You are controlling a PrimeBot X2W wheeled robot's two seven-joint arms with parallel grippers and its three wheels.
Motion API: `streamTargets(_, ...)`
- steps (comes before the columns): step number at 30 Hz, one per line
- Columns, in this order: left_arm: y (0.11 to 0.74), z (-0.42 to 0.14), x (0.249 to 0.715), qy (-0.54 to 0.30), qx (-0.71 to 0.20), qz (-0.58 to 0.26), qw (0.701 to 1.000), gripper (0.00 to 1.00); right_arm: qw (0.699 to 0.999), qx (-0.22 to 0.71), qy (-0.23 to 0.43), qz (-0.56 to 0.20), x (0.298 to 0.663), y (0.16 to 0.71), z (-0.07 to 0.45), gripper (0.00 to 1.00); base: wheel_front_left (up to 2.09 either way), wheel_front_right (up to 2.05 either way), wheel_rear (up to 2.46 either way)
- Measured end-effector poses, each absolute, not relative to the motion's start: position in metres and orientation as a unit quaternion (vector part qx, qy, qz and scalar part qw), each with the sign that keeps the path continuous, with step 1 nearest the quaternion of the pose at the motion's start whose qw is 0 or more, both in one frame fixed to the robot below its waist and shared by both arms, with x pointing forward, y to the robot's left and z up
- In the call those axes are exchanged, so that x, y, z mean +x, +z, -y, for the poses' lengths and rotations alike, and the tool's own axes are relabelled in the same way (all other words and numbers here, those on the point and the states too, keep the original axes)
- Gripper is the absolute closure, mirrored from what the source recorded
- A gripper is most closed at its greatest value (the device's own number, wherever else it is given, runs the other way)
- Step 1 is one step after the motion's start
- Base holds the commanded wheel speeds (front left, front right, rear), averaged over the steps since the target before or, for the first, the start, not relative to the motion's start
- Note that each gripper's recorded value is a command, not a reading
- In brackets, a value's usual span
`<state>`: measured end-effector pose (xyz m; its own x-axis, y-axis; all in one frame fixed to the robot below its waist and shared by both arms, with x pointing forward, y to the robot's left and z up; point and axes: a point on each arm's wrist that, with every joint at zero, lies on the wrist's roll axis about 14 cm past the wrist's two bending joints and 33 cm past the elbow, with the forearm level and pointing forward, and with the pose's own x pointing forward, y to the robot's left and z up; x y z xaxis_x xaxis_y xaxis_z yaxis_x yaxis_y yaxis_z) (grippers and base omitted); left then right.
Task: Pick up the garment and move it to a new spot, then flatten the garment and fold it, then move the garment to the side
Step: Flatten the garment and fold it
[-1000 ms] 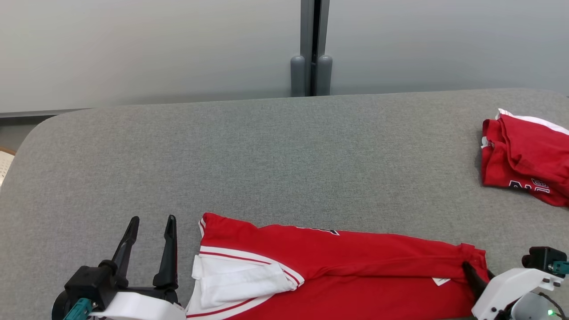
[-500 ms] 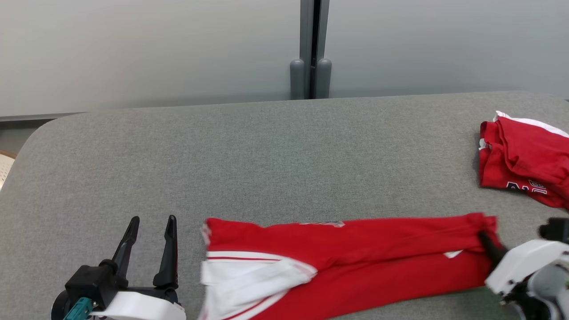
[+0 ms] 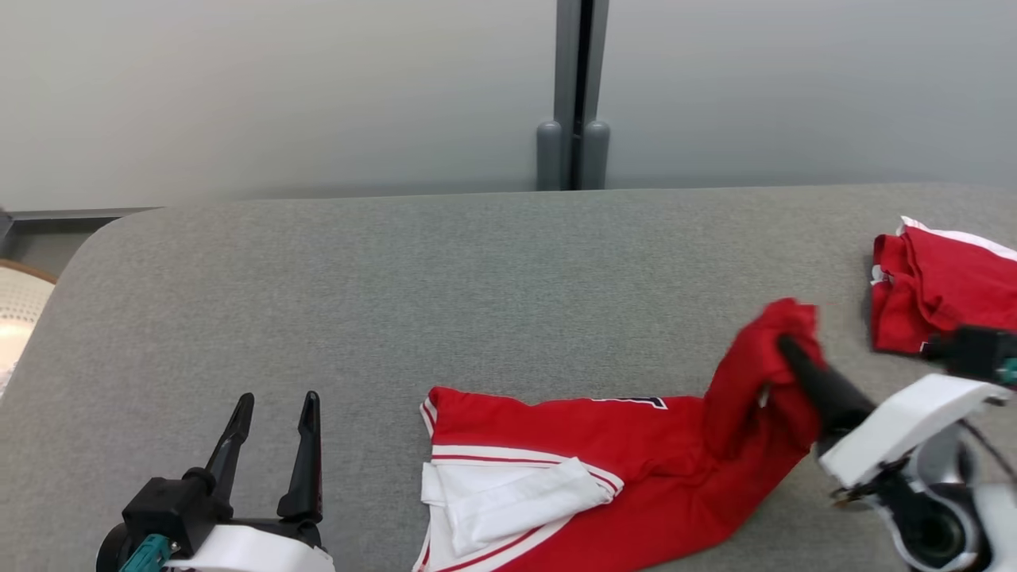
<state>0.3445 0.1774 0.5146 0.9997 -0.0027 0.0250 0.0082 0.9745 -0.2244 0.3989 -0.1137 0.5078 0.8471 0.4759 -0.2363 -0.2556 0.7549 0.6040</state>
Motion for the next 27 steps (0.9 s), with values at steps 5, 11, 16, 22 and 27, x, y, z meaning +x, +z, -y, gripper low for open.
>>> streamTargets(5, 0.516, -0.192, 0.337, 0.016, -0.109, 0.015, 0.994, 0.0, 0.872, 0.332, 0.291, -0.211, 0.381, 0.521, 0.042, 1.0, 0.0, 0.0, 0.0)
streamTargets(11, 0.519, -0.211, 0.322, 0.045, -0.106, 0.019, 0.993, 0.0, 0.835, 0.326, 0.348, -0.276, 0.364, 0.495, -0.021, 1.0, 0.0, 0.0, 0.0)
streamTargets(16, 0.52, -0.228, 0.309, 0.074, -0.105, 0.023, 0.991, 0.0, 0.81, 0.324, 0.373, -0.316, 0.358, 0.474, -0.062, 1.0, 0.0, 0.0, 0.0)
streamTargets(22, 0.516, -0.246, 0.29, 0.111, -0.106, 0.021, 0.988, 0.0, 0.79, 0.288, 0.4, -0.365, 0.343, 0.445, -0.1, 1.0, 0.0, 0.0, 0.0)
streamTargets(27, 0.515, -0.256, 0.283, 0.13, -0.103, 0.021, 0.986, 0.0, 0.778, 0.282, 0.418, -0.375, 0.333, 0.438, -0.121, 1.0, 0.0, 0.0, 0.0)
